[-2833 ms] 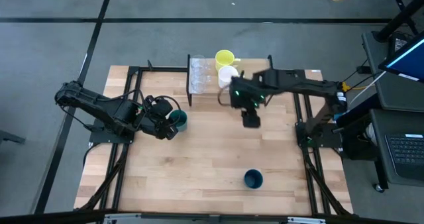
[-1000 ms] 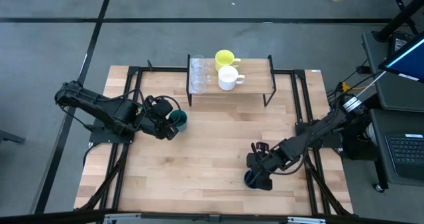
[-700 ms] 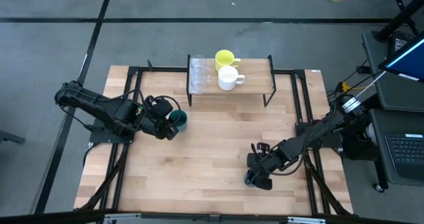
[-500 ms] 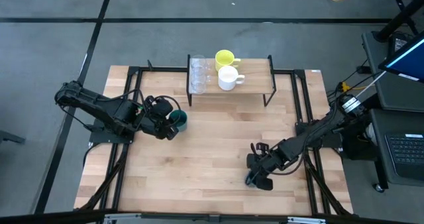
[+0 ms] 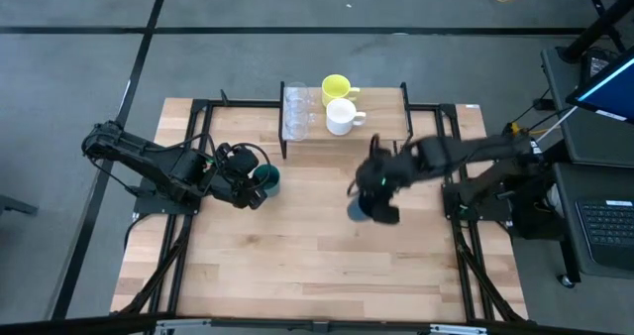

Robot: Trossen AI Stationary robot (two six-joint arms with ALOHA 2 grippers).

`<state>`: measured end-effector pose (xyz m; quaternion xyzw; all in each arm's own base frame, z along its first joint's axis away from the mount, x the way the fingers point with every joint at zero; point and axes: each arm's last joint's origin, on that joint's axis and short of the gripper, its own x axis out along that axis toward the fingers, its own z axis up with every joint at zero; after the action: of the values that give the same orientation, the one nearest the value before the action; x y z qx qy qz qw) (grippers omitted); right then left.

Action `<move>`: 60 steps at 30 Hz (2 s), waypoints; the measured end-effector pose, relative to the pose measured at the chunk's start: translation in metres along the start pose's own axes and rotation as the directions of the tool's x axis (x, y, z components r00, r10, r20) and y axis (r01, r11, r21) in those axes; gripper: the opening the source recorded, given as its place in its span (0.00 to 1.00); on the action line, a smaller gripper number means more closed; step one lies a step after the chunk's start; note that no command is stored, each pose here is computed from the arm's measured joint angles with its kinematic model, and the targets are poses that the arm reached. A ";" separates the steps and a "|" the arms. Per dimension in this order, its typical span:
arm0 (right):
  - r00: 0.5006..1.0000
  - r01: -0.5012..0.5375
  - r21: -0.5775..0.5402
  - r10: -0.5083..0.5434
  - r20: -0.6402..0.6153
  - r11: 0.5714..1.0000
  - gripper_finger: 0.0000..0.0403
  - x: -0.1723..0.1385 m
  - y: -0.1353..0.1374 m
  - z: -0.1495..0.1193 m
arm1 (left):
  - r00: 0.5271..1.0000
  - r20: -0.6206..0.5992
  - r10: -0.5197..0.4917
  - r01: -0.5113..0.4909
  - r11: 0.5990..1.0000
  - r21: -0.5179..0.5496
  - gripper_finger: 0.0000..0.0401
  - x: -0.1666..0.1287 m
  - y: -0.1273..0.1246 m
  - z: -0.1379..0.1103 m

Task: Stack small to large cups/mugs on shelf
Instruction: Put the dark blue cup on the shelf beside the yellow mug

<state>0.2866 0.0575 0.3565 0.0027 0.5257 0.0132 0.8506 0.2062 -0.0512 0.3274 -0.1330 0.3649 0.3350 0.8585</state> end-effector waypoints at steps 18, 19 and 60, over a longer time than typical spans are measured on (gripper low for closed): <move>0.922 0.356 -0.009 -0.350 0.165 0.934 0.02 -0.110 -0.094 0.016 | 1.000 -0.024 -0.017 0.017 1.000 0.003 0.39 0.000 0.000 -0.001; 0.907 0.394 -0.004 -0.388 0.163 0.919 0.02 -0.114 -0.100 0.015 | 0.999 -0.032 -0.023 0.023 1.000 0.003 0.39 0.000 -0.001 -0.001; 0.722 0.690 0.248 -0.669 -0.176 0.679 0.03 -0.073 -0.385 -0.057 | 0.999 -0.039 -0.030 0.030 1.000 -0.001 0.39 0.000 -0.001 -0.001</move>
<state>0.2104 -0.3296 0.3892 -0.0655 0.5146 -0.3824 0.7647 0.2062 -0.0524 0.3266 -0.1451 0.3795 0.3197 0.8560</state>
